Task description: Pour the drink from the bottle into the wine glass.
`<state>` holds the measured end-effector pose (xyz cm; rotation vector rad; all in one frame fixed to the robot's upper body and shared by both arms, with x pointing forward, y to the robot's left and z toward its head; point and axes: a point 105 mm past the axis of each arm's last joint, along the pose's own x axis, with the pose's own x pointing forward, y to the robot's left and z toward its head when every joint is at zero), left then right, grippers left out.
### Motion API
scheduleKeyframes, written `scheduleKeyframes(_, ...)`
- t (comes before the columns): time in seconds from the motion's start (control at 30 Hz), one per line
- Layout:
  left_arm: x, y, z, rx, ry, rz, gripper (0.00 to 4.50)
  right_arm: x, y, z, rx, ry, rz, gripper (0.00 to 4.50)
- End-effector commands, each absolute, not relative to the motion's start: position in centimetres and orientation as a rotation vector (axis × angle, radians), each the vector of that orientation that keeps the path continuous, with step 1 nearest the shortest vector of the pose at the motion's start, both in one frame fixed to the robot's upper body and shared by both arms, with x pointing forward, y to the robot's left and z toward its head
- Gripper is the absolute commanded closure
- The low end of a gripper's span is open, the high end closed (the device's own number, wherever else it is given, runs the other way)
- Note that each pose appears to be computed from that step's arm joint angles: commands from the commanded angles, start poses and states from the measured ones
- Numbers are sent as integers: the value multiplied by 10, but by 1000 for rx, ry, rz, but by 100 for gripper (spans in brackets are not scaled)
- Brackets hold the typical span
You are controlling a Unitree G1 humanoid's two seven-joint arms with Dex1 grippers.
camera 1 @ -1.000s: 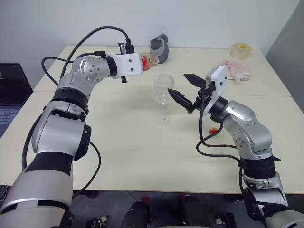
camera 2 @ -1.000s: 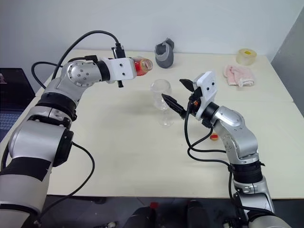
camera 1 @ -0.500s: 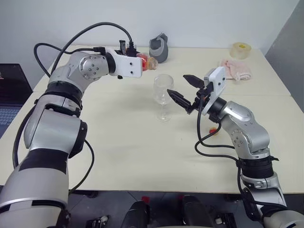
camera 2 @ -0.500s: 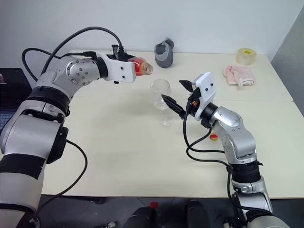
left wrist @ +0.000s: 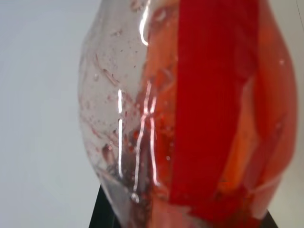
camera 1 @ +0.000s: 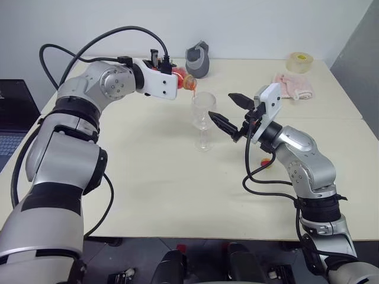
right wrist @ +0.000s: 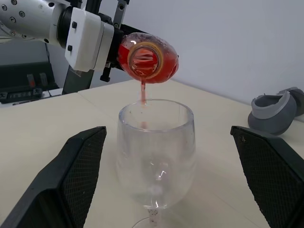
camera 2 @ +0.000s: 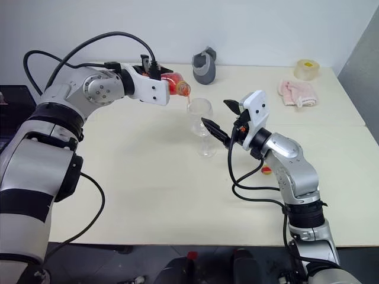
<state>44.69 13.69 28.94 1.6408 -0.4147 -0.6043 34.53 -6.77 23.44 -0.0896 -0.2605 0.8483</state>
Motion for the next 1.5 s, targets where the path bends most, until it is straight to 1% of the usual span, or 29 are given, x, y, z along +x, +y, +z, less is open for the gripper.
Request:
scheduleKeyframes(0.03,442,136,319,1664,-497,-543,358,340,-65,250,-107,-332,861,0)
scheduleKeyframes(1.5,442,135,333,1774,-521,-501,358,335,-62,247,-115,-337,882,0)
